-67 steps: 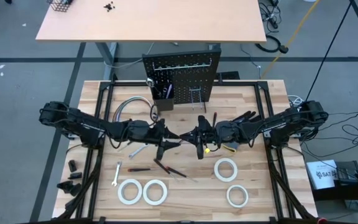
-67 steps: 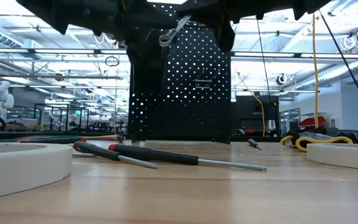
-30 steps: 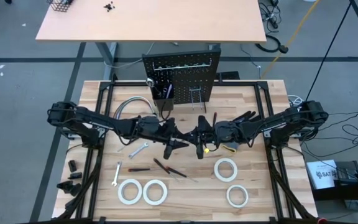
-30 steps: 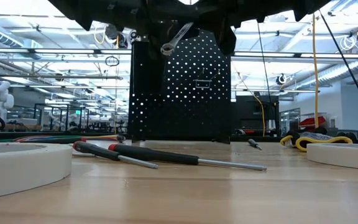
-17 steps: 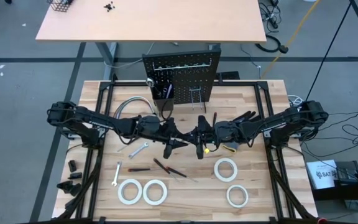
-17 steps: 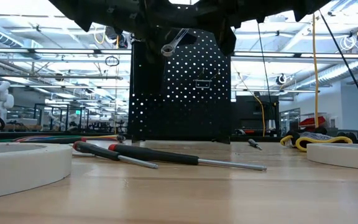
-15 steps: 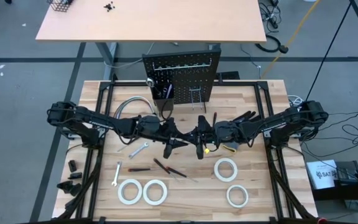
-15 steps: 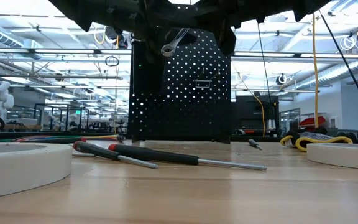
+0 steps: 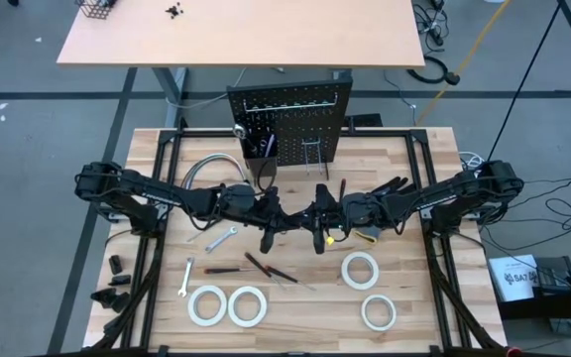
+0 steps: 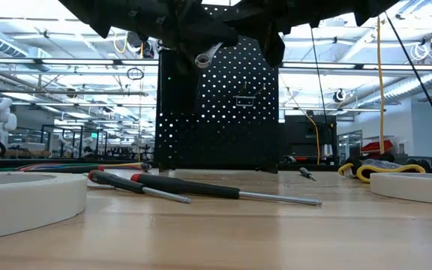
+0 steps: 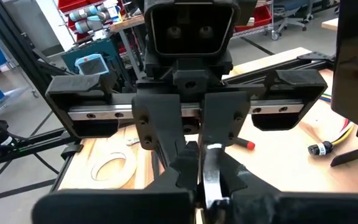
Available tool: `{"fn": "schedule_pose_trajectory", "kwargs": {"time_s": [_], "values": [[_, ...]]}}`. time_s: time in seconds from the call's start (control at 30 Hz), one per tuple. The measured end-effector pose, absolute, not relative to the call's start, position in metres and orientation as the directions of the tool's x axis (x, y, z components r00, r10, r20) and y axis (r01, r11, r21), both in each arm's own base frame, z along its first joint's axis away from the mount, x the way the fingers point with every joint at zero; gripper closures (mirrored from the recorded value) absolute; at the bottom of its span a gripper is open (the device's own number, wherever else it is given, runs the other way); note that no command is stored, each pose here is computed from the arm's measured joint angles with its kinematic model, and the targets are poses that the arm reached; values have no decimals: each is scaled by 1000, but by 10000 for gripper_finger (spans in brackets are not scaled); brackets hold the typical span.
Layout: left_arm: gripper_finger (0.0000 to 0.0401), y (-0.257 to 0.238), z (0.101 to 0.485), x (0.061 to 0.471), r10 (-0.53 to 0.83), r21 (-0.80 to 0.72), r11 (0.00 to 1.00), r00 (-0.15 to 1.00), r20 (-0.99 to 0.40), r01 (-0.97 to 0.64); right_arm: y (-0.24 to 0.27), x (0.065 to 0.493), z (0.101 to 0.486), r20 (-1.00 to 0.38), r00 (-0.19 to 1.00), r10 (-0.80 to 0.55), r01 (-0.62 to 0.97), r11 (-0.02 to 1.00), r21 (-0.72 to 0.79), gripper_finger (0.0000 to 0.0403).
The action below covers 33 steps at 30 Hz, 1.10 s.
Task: Hang tools onto peg board
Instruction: Put the wrench into the peg board
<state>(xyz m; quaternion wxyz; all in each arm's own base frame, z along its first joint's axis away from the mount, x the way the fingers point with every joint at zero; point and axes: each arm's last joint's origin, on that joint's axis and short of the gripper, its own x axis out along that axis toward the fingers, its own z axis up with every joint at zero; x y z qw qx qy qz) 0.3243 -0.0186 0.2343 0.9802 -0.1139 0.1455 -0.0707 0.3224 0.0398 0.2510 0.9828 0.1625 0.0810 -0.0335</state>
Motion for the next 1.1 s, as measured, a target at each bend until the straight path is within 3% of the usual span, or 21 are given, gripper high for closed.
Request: {"fn": "schedule_pose_trajectory", "kwargs": {"time_s": [0.13,0.53,0.77,1.1], "values": [[394,-19,234,324,-171,-245,964,948,-270,104,40,322,252,-165,985,-40,87,954,285,365],[394,-16,238,316,-118,-163,984,941,-318,68,33,300,281,-130,990,-59,91,963,254,215],[394,-15,261,302,-106,-84,993,957,-269,86,31,279,303,-96,994,-60,83,962,258,200],[394,-18,266,299,-114,-83,992,962,-248,96,32,293,297,-41,998,-53,62,965,256,200]]}}
